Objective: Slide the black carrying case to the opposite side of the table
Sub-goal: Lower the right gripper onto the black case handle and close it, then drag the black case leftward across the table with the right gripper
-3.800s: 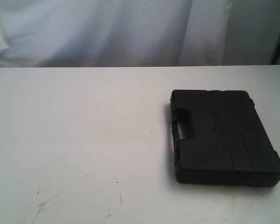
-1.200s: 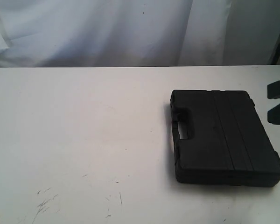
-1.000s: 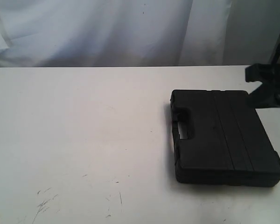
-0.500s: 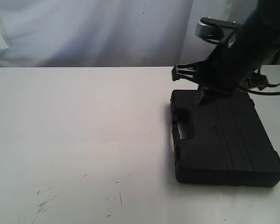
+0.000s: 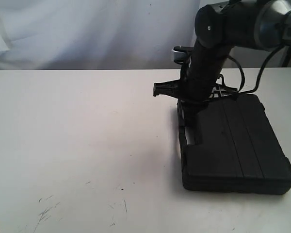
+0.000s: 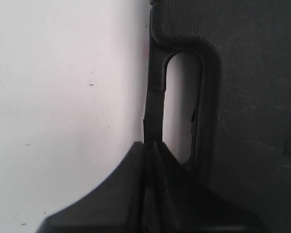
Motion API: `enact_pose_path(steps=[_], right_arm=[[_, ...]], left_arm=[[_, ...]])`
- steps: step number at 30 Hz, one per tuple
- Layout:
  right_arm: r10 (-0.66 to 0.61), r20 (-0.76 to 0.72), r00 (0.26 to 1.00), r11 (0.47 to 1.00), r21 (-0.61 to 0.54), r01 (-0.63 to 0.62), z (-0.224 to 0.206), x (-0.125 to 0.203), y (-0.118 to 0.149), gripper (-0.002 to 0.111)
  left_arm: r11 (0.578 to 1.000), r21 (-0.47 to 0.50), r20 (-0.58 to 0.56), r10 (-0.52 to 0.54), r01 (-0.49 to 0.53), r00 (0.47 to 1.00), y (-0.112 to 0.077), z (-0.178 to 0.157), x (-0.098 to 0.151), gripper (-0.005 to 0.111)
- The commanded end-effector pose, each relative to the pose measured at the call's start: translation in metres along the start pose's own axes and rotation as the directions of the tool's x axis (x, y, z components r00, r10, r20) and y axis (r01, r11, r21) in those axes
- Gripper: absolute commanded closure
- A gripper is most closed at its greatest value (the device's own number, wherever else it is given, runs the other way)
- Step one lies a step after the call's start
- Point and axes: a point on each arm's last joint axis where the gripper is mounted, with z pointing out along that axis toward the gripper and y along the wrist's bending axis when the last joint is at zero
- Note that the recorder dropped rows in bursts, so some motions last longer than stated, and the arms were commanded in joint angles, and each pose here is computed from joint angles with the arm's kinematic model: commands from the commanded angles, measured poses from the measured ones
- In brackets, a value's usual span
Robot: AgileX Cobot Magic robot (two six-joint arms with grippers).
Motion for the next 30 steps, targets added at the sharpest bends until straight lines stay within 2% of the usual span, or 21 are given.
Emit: enact_pose_path(steps=[1,3,7,23,26,30], right_arm=[[0.008,0.008,1.0,1.0,0.015,-0.008,0.008,-0.008,0.003,0.089],[0.008,0.007,1.0,1.0,0.015,-0.008,0.015,-0.009,0.003,0.081],[0.008,-0.013,1.0,1.0,0.026,-0.007,0.027,-0.009,0.003,0.073],[0.045,-0.06,0.997,0.998,0.054,-0.042,0.075,-0.009,0.003,0.074],[0.051,-0.07,0.996,0.997,0.058,-0.047,0.077,-0.009,0.003,0.079],[0.051,-0.074,0.996,0.997,0.06,-0.046,0.077,-0.008,0.003,0.094]], left_arm=[[1.0,0.006,0.001,0.0,0.0,1.0,0.0,0.0,0.001,0.107],[1.0,0.006,0.001,0.0,0.0,1.0,0.0,0.0,0.001,0.107],[1.0,0.006,0.001,0.0,0.0,1.0,0.0,0.0,0.001,0.107],[1.0,0.006,0.001,0.0,0.0,1.0,0.0,0.0,0.001,0.107],[1.0,0.006,0.001,-0.002,0.002,1.0,0.0,0.0,0.001,0.107],[1.0,0.006,0.001,-0.002,0.002,1.0,0.0,0.0,0.001,0.107]])
